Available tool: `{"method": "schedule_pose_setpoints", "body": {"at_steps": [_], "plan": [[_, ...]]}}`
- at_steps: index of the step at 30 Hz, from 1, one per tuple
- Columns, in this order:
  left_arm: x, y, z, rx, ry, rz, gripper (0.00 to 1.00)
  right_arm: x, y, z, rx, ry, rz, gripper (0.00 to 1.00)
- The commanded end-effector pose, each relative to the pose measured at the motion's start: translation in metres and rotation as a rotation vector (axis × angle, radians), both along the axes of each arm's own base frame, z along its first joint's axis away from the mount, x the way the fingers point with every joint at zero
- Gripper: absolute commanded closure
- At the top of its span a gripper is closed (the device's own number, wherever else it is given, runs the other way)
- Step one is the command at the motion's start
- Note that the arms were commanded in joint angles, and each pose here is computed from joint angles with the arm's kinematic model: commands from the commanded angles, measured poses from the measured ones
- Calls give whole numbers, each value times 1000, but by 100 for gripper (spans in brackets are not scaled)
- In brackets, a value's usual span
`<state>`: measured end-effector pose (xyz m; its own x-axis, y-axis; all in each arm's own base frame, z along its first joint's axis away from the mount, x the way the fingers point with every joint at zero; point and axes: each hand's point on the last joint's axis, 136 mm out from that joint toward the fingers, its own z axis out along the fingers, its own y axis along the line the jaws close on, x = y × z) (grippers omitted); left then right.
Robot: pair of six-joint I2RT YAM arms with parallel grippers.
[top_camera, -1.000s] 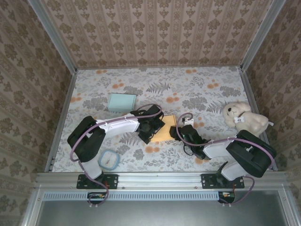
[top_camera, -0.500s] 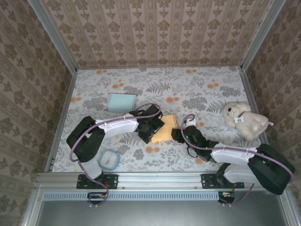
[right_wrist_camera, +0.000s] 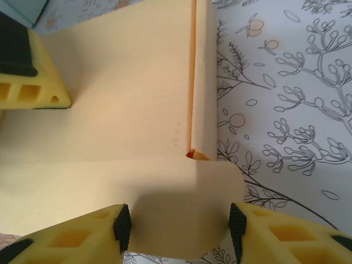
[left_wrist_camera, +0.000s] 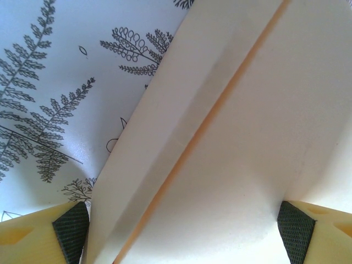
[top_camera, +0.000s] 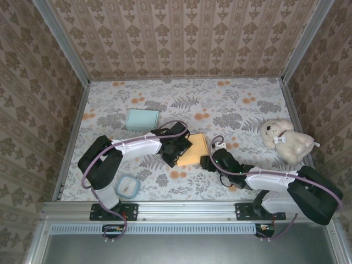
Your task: Fold the paper box
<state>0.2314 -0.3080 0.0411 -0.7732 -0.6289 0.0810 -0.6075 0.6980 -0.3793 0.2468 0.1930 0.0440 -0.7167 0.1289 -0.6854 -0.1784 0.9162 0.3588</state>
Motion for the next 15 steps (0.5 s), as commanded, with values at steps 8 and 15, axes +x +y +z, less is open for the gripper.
{"method": "schedule_pose_setpoints", "body": {"at_steps": [8, 15], "plan": [[-15, 25, -22, 99, 79, 10, 9, 5, 22, 14, 65, -30, 66, 55], [-14, 25, -23, 101, 80, 12, 9, 2, 23, 15, 79, -25, 73, 57]]}}
